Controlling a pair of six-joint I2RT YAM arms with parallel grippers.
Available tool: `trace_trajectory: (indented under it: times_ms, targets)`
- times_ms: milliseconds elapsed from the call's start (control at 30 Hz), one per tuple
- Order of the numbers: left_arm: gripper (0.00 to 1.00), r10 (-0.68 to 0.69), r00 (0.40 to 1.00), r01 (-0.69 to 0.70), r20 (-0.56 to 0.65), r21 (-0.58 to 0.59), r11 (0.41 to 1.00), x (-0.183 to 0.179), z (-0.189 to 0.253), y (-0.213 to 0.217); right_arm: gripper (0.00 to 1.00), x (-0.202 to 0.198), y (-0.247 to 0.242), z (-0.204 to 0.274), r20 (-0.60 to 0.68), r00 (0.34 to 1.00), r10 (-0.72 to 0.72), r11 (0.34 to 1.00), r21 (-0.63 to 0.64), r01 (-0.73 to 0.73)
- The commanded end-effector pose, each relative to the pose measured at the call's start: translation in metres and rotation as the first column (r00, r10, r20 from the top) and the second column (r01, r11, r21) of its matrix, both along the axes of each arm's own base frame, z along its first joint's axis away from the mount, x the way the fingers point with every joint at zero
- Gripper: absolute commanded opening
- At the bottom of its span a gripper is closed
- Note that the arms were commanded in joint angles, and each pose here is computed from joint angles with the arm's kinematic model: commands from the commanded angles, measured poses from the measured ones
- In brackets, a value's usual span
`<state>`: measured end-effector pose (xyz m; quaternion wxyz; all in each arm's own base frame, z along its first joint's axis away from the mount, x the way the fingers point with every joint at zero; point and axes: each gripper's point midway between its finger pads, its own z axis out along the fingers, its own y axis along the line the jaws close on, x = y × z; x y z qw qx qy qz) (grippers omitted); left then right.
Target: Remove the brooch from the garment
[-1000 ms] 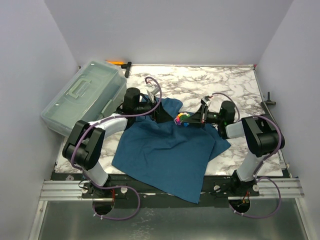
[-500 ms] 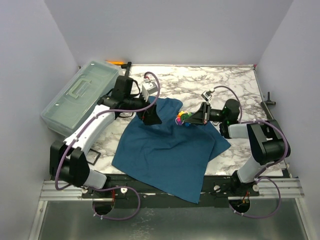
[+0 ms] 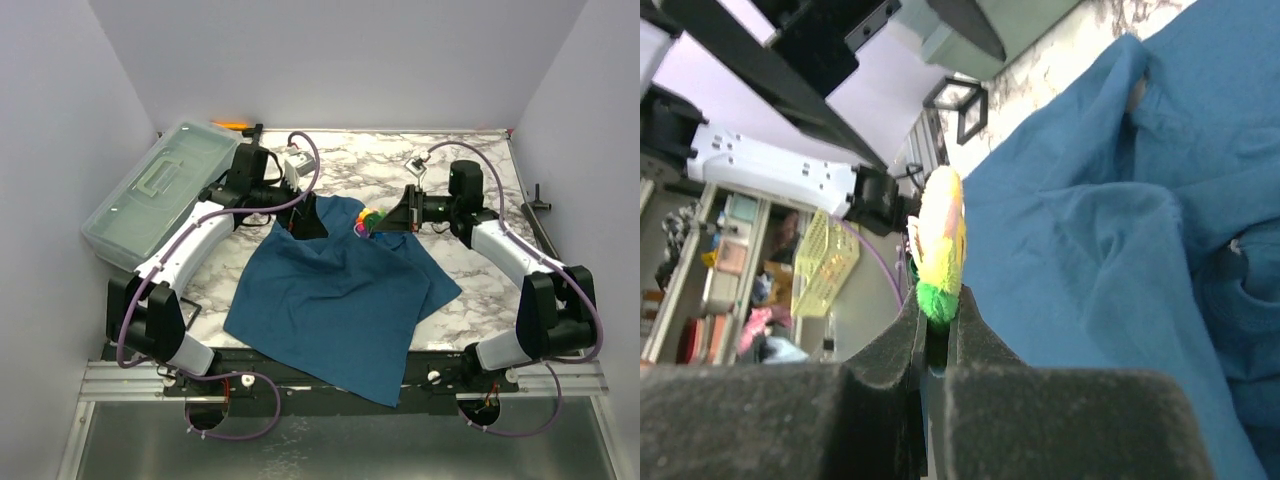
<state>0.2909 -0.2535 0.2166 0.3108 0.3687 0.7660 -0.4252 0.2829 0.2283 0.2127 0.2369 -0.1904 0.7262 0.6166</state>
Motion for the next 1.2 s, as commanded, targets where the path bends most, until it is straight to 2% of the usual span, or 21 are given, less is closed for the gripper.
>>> trace_trajectory:
  times_ms: [0, 100, 233, 333, 500, 700, 967, 1167]
  targets:
    - [0.98, -0.028, 0.998, 0.034, 0.055, -0.123, 0.992, -0.007, 0.037, -0.02, 0.01, -0.036, -0.005, 0.004, -0.081, 0.992, 0.093, 0.995, -0.037, -0.097]
    - [0.94, -0.088, 0.995, 0.081, -0.04, -0.147, 0.986, -0.027, 0.032, -0.038, 0.01, -0.044, -0.005, 0.006, -0.12, 0.986, 0.12, 0.992, -0.026, -0.124]
    - [0.81, -0.151, 0.984, 0.133, -0.099, -0.163, 0.978, -0.052, 0.02, -0.065, 0.01, -0.049, -0.005, 0.009, -0.12, 0.985, 0.12, 0.993, -0.005, -0.122]
    - [0.8, -0.101, 0.98, 0.061, -0.172, -0.222, 0.973, -0.049, 0.017, -0.073, 0.01, -0.048, -0.004, 0.013, -0.116, 0.986, 0.122, 0.993, 0.013, -0.122]
    - [0.84, -0.104, 0.967, 0.052, -0.231, -0.22, 0.974, -0.056, 0.003, -0.072, 0.0, -0.051, -0.002, 0.014, -0.103, 0.985, 0.139, 0.99, 0.017, -0.138]
    - [0.74, -0.117, 0.964, 0.051, -0.24, -0.265, 0.963, -0.053, 0.01, -0.08, 0.0, -0.058, 0.006, 0.015, -0.078, 0.979, 0.188, 0.982, 0.021, -0.187]
    - [0.46, -0.158, 0.946, 0.068, -0.282, -0.306, 0.949, -0.048, 0.012, -0.089, 0.01, -0.059, 0.011, 0.015, -0.078, 0.976, 0.205, 0.979, 0.022, -0.204]
    - [0.27, -0.18, 0.941, 0.078, -0.287, -0.335, 0.939, -0.049, 0.02, -0.092, 0.04, -0.051, 0.013, 0.006, -0.099, 0.981, 0.169, 0.985, 0.0, -0.17]
